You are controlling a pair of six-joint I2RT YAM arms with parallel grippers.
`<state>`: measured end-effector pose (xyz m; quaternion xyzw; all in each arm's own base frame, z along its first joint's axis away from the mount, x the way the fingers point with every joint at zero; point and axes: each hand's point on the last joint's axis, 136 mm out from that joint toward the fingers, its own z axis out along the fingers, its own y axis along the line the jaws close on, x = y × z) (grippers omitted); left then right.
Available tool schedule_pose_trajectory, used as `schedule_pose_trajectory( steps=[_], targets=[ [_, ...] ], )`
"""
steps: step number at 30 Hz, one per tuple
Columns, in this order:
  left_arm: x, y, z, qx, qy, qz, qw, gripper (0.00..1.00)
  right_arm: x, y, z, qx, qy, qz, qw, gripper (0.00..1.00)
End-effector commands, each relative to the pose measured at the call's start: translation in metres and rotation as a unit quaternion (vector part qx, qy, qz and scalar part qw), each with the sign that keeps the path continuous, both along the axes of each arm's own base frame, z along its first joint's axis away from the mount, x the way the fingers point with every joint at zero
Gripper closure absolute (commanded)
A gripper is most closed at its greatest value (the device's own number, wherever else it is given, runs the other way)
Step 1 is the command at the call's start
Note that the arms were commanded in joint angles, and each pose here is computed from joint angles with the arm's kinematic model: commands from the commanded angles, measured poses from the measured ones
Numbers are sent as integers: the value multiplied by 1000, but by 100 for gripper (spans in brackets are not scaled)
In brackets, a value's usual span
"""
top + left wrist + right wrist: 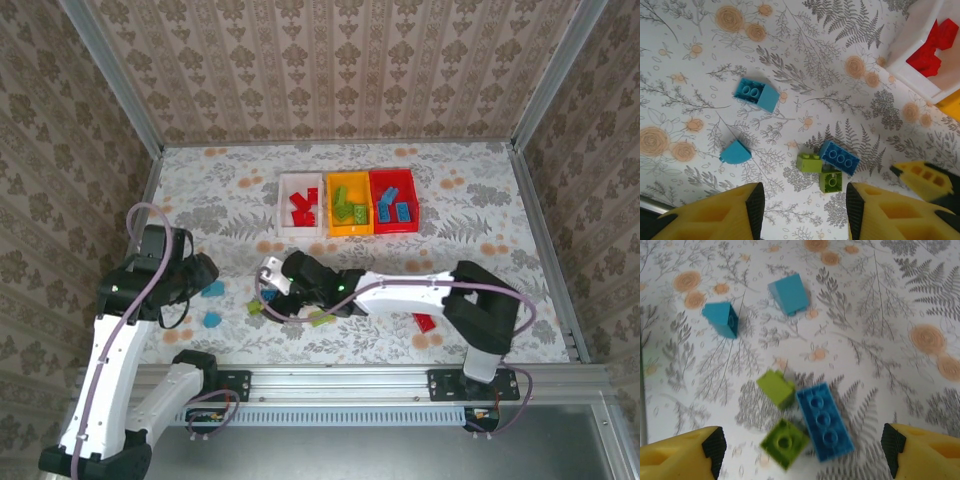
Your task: Sort the legos into containers by color
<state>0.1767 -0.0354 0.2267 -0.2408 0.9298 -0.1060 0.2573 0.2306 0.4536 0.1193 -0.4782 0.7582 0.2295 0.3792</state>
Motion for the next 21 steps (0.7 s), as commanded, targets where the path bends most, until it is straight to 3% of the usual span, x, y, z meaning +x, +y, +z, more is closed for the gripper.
schedule_pose_trajectory(
  steps=[1, 8, 21],
  targets=[
    [-10, 10, 3, 22, 5, 3, 1000, 51, 7, 35, 3, 23, -3, 18, 1000, 15],
    [-27, 12, -1, 17, 18, 4, 1000, 50, 21, 81, -21, 23, 0, 40, 999, 14],
    [-38, 9, 5, 17, 27, -26, 999, 50, 41, 124, -74, 20, 19, 44, 999, 13]
  ],
)
